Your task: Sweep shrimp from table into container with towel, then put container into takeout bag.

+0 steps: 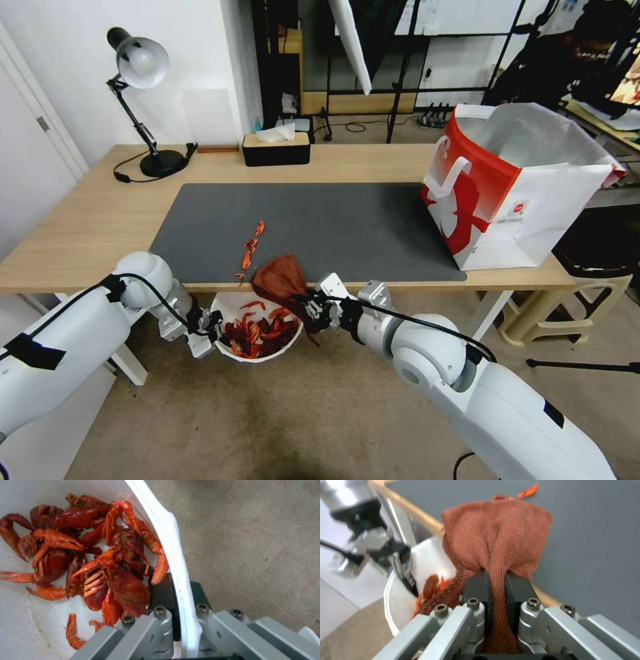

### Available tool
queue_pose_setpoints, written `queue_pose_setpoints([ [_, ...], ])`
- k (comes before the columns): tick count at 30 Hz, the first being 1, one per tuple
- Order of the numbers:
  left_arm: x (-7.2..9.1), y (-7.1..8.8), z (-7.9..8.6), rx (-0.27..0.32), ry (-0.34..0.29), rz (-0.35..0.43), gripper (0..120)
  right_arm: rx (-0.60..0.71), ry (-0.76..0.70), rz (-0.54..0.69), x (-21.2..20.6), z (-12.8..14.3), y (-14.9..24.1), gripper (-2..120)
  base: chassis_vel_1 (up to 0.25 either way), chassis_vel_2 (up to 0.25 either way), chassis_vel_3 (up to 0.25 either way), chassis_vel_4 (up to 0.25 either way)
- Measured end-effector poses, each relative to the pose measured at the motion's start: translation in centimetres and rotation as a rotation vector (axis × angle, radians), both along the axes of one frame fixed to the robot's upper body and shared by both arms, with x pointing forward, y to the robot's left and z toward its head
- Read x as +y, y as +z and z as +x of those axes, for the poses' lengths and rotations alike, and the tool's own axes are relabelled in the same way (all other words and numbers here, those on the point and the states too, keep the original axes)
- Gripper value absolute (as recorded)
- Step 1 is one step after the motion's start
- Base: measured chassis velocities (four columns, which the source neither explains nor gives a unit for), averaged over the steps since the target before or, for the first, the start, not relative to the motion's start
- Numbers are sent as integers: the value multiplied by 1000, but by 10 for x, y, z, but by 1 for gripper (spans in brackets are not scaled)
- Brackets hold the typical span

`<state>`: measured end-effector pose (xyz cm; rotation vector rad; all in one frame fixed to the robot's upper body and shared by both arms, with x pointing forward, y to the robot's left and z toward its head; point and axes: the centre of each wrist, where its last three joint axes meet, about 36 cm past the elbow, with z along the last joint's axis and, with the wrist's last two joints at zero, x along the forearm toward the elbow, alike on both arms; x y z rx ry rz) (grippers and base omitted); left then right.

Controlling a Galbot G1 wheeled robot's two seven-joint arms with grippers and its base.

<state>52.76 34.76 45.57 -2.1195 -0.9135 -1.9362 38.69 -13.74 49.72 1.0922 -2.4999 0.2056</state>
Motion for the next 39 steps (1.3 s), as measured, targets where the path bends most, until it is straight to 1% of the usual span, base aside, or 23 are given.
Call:
queue_pose_setpoints([
  [5, 2, -1, -1, 2, 3, 1, 0, -40, -19, 57, -2, 14, 14, 6, 0, 0, 0, 0],
  [7, 3, -1, -2, 3, 4, 1, 0, -82, -40, 100, -2, 32, 24, 6, 0, 0, 0, 0],
  [8, 4, -2, -3, 4, 6, 2, 0, -110, -61, 130, 0, 48, 31, 6, 0, 0, 0, 0],
  [9, 4, -2, -3, 4, 6, 2, 0, -110, -61, 130, 0, 48, 31, 6, 0, 0, 0, 0],
  [11, 7, -2, -5, 5, 10, 6, 0, -143, -98, 163, 5, 78, 39, 6, 0, 0, 0, 0],
  [12, 7, -2, -5, 5, 10, 6, 0, -143, -98, 163, 5, 78, 39, 6, 0, 0, 0, 0],
  [13, 9, -1, -5, 5, 12, 8, 0, -145, -110, 165, 6, 88, 39, 6, 0, 0, 0, 0],
  [15, 12, -1, -6, 7, 17, 10, 0, -134, -143, 154, 12, 119, 33, 6, 0, 0, 0, 0],
  [16, 12, -1, -6, 7, 17, 10, 0, -134, -143, 154, 12, 119, 33, 6, 0, 0, 0, 0],
  [17, 12, -2, -7, 7, 18, 10, 0, -129, -149, 149, 14, 126, 30, 6, 0, 0, 0, 0],
  [18, 13, -2, -8, 10, 21, 9, 0, -117, -165, 137, 20, 145, 24, 6, 0, 0, 0, 0],
  [19, 14, -3, -8, 11, 22, 8, 0, -114, -171, 128, 24, 157, 20, 6, 0, 0, 0, 0],
  [20, 14, -3, -8, 11, 22, 8, 0, -114, -171, 128, 24, 157, 20, 6, 0, 0, 0, 0],
  [21, 14, -3, -8, 11, 22, 8, 0, -112, -174, 120, 27, 165, 18, 6, 0, 0, 0, 0],
  [24, 16, -3, -9, 11, 23, 7, 0, -116, -194, 94, 45, 204, 14, 6, 0, 0, 0, 0],
  [26, 16, -3, -9, 10, 23, 6, 0, -116, -197, 88, 48, 210, 14, 6, 0, 0, 0, 0],
  [28, 17, -3, -9, 10, 26, 4, 0, -120, -201, 55, 58, 231, 12, 6, 0, 0, 0, 0],
  [29, 17, -3, -9, 10, 26, 4, 0, -120, -201, 55, 58, 231, 12, 6, 0, 0, 0, 0],
  [31, 18, -3, -9, 10, 28, 3, 0, -119, -203, 39, 63, 239, 10, 6, 0, 0, 0, 0],
  [32, 20, -4, -9, 10, 29, 2, 0, -111, -203, 24, 65, 248, 8, 6, 0, 0, 0, 0],
  [33, 20, -4, -9, 10, 29, 2, 0, -111, -203, 24, 65, 248, 8, 6, 0, 0, 0, 0],
  [36, 21, -4, -8, 10, 30, 1, 0, -79, -193, 2, 66, 259, -3, 6, 0, 0, 0, 0],
  [39, 22, -4, -7, 9, 31, 0, 0, -63, -175, -11, 66, 260, -10, 6, 0, 0, 0, 0],
])
